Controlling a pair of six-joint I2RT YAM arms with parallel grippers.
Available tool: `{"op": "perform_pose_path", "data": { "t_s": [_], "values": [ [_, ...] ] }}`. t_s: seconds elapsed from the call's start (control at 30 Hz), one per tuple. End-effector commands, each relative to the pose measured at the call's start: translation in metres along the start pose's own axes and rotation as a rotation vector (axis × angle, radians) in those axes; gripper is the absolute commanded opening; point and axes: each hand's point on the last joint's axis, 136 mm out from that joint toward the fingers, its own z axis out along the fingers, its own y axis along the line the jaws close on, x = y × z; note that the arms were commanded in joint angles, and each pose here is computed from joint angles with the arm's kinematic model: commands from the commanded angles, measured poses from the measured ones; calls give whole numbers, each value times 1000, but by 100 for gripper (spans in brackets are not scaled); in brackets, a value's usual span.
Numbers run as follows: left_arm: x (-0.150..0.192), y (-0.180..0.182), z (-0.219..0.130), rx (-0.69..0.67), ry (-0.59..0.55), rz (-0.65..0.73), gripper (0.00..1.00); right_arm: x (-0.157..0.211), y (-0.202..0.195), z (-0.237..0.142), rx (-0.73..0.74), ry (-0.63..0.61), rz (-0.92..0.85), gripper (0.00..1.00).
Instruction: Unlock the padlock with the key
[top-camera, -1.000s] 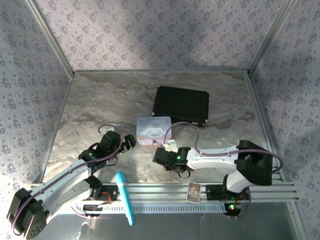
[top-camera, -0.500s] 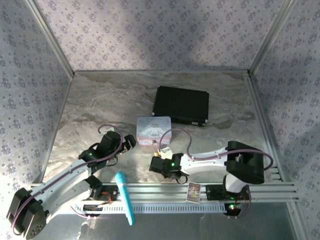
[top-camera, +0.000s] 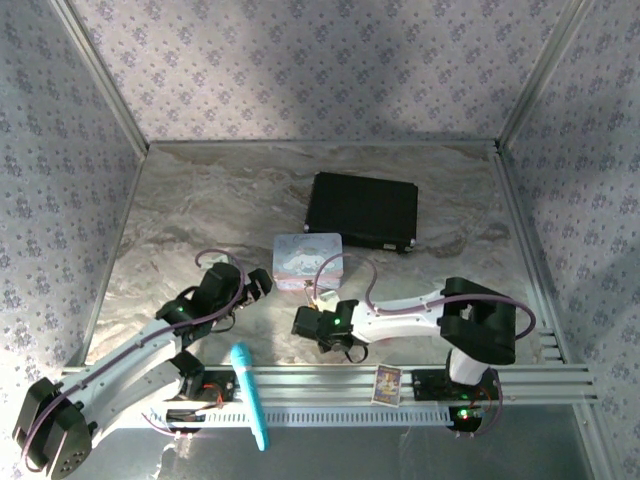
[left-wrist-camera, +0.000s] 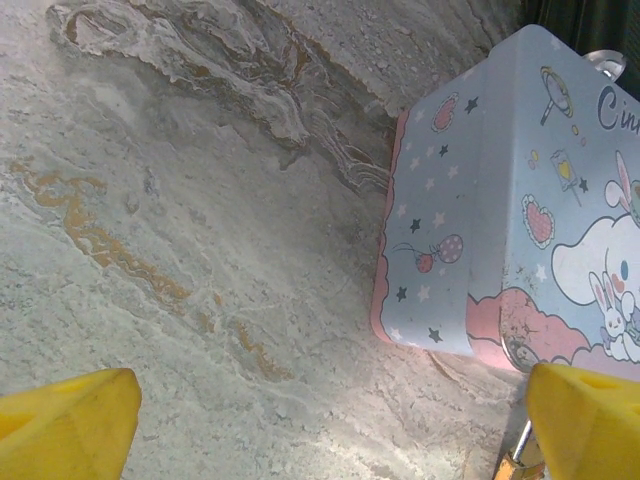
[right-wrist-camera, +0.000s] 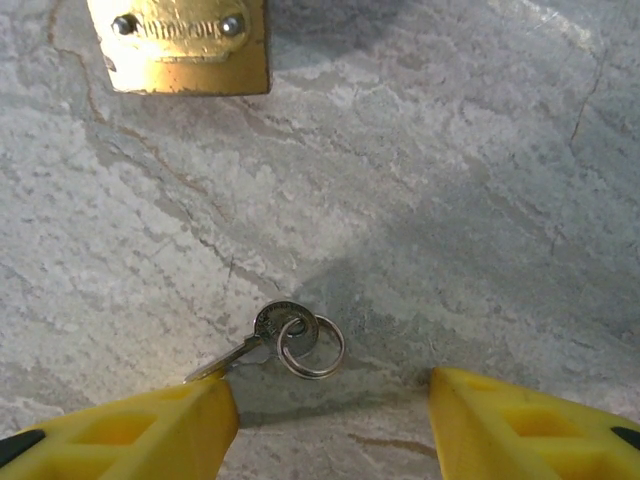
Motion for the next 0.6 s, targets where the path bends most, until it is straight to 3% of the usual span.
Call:
{"op": "perform_pose_path", "data": {
  "t_s": [0.0,0.23,0.57],
  "values": [
    [2,5,0,-18,-8,-6,99,-36,28,6,-113,-95,82,58],
    [2,8,2,-25,-11,-11,99,-43,32,7,-209,-95,119,58],
    [4,8,5,-32,-2,-9,99,-61,27,1,-200,-124,124,56]
  ]
}}
